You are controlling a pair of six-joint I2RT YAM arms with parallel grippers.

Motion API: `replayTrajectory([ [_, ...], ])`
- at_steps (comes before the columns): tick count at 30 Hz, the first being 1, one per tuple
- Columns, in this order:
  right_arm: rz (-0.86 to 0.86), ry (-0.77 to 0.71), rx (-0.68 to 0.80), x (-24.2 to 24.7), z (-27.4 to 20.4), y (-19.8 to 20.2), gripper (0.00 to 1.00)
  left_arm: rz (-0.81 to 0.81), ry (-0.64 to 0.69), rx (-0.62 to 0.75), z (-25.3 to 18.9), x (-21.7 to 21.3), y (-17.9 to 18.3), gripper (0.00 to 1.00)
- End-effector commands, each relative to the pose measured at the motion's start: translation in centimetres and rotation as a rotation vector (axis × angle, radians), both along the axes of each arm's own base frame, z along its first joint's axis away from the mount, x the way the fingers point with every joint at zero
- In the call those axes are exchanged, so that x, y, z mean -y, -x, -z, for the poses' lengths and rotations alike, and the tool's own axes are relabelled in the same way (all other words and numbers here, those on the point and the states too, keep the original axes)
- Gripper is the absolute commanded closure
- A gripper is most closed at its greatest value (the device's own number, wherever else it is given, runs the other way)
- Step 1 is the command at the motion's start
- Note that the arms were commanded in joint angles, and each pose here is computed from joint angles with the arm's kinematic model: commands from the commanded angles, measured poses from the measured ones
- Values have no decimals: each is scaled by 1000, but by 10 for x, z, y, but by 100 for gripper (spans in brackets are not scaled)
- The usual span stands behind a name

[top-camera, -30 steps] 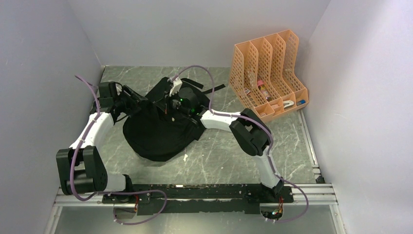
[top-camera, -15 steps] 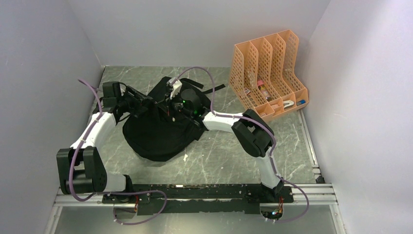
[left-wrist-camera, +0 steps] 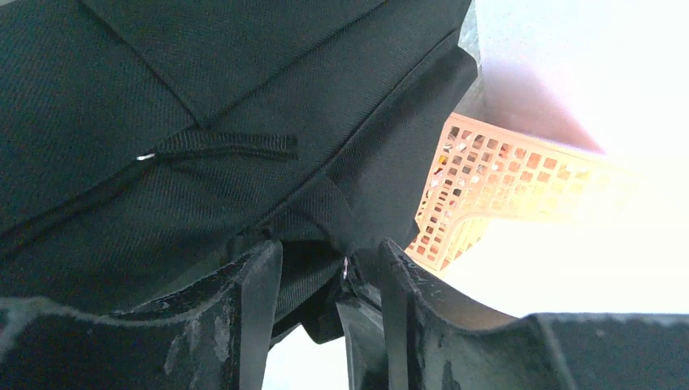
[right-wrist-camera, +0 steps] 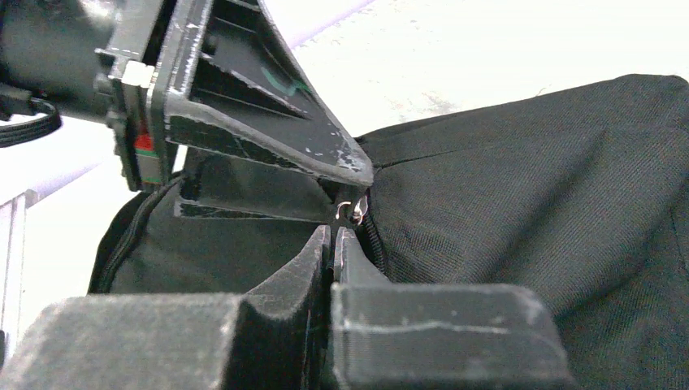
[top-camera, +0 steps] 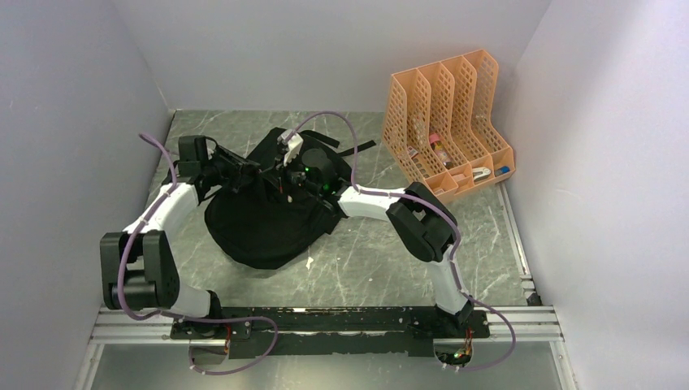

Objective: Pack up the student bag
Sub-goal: Zip the student bag at the center of the board.

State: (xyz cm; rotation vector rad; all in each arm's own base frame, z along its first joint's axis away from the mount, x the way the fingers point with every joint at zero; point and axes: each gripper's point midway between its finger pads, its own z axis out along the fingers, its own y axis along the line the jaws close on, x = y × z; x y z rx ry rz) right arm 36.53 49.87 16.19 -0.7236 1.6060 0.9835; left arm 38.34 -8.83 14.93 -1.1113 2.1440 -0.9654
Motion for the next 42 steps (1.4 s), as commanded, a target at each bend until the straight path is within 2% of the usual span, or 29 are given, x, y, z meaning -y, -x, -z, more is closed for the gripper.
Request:
replayTrajectory([
  [1, -30, -39, 51, 0, -28, 7, 100, 39, 52, 61, -11, 12, -15, 50],
  [7, -39, -39, 52, -1, -28, 9, 100, 43, 47, 50, -2, 11, -22, 58],
  [14, -66, -27, 62, 1, -28, 15, 100, 27, 14, 35, 2, 5, -24, 74],
  [20, -79, -9, 55, 4, -23, 20, 100, 24, 7, 27, 5, 2, -24, 94],
  [34, -119, 77, 22, 21, -5, 40, 100, -59, -24, 17, 5, -38, -28, 95],
  [42, -71, 127, -6, 37, 0, 42, 100, -96, -44, 11, 10, -60, -30, 95],
])
